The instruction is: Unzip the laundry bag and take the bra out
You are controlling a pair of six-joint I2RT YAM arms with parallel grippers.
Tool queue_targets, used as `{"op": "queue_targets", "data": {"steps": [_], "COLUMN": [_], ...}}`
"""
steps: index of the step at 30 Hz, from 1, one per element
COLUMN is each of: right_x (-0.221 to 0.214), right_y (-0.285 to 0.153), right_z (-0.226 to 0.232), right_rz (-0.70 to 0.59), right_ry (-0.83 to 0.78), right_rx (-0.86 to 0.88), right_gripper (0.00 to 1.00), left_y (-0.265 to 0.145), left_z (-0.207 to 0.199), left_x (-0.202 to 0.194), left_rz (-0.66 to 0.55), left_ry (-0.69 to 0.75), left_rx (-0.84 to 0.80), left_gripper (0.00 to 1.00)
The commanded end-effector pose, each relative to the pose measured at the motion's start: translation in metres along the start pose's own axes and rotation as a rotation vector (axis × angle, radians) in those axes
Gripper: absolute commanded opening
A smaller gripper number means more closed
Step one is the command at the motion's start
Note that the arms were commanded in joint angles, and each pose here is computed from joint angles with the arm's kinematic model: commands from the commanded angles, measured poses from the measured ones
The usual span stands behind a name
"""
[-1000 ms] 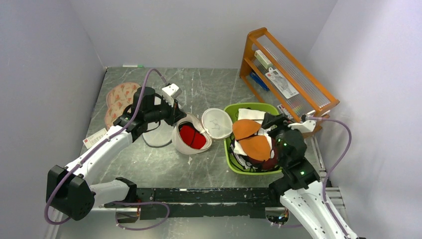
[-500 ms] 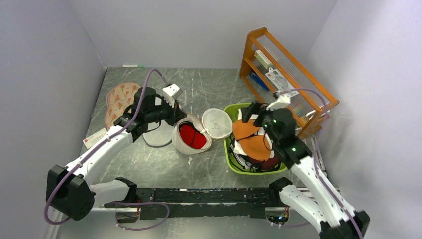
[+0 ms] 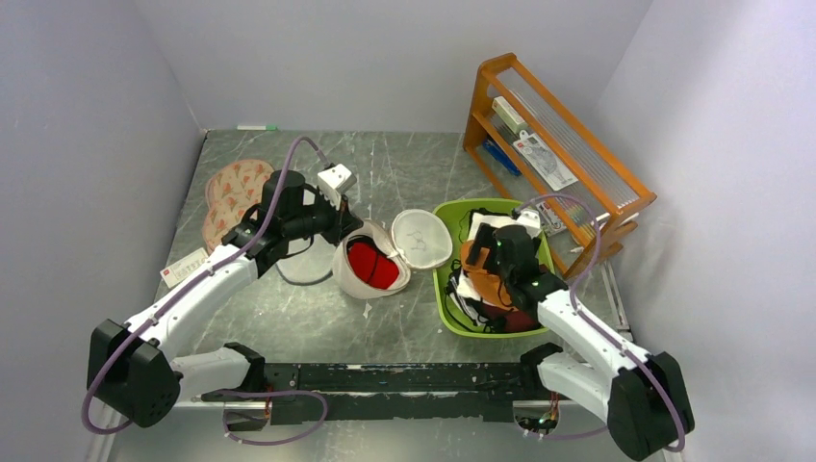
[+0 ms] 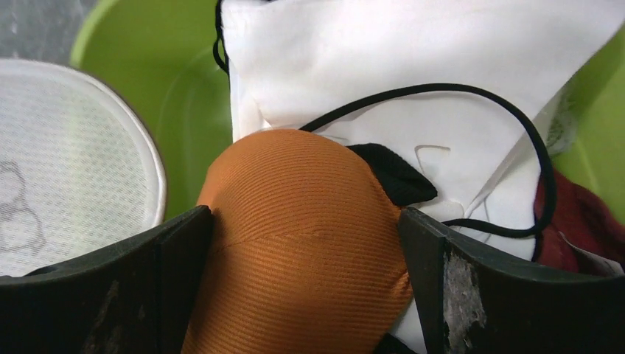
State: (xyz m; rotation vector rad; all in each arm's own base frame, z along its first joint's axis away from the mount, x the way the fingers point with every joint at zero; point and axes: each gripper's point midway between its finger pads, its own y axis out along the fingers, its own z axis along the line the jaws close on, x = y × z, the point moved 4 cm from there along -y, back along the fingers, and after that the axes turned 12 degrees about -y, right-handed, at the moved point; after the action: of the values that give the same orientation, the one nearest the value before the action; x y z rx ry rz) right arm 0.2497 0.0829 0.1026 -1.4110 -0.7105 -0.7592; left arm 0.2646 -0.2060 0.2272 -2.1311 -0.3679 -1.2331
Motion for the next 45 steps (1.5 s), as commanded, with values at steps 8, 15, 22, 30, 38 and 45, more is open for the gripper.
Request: {"op": "queue_targets", "data": {"steps": [8,15,22,30,38,45], "right_x": [0.086,0.107,0.093,0.054,0.045,0.029], "right_y": [-0.054,-0.070,-0.088,-0.081,-0.050,-0.032], "right_z": [0.004,0.042,0.126,0.225,0.262,0.285], "right_rz": [-0.263,-0.303,-0.257,-0.136,-0.123,-0.142], "right_ry": [-0.030,-0.136,-0.216,-0.381,-0.244,-0.080], "right_rx": [0.091,0.361,0.940,0.949,0.861,0.800], "right_gripper": [0.99,1.00,0.92,0.67,0.40,0.40], "left_y": [-0.009,-0.009,-0.009,-0.007,-0.009,-0.008], "left_z": [-0.005,-0.004,-0.005,-0.004,-0.006,-0.007], "left_x": [0.015,0.014,0.015,0.013,0.015,0.014], "left_rz": [-0.056,-0.050,-0.051,-0.042,-0.051,-0.055], "left_ry": [0.040,0.038,0.038,0.037,0.042,0.039], "left_rx": [0.019,0.018,0.016,0.016,0.015,0.004], "left_gripper": [0.07,0.07,0.07,0.07,0.07,0.07]}}
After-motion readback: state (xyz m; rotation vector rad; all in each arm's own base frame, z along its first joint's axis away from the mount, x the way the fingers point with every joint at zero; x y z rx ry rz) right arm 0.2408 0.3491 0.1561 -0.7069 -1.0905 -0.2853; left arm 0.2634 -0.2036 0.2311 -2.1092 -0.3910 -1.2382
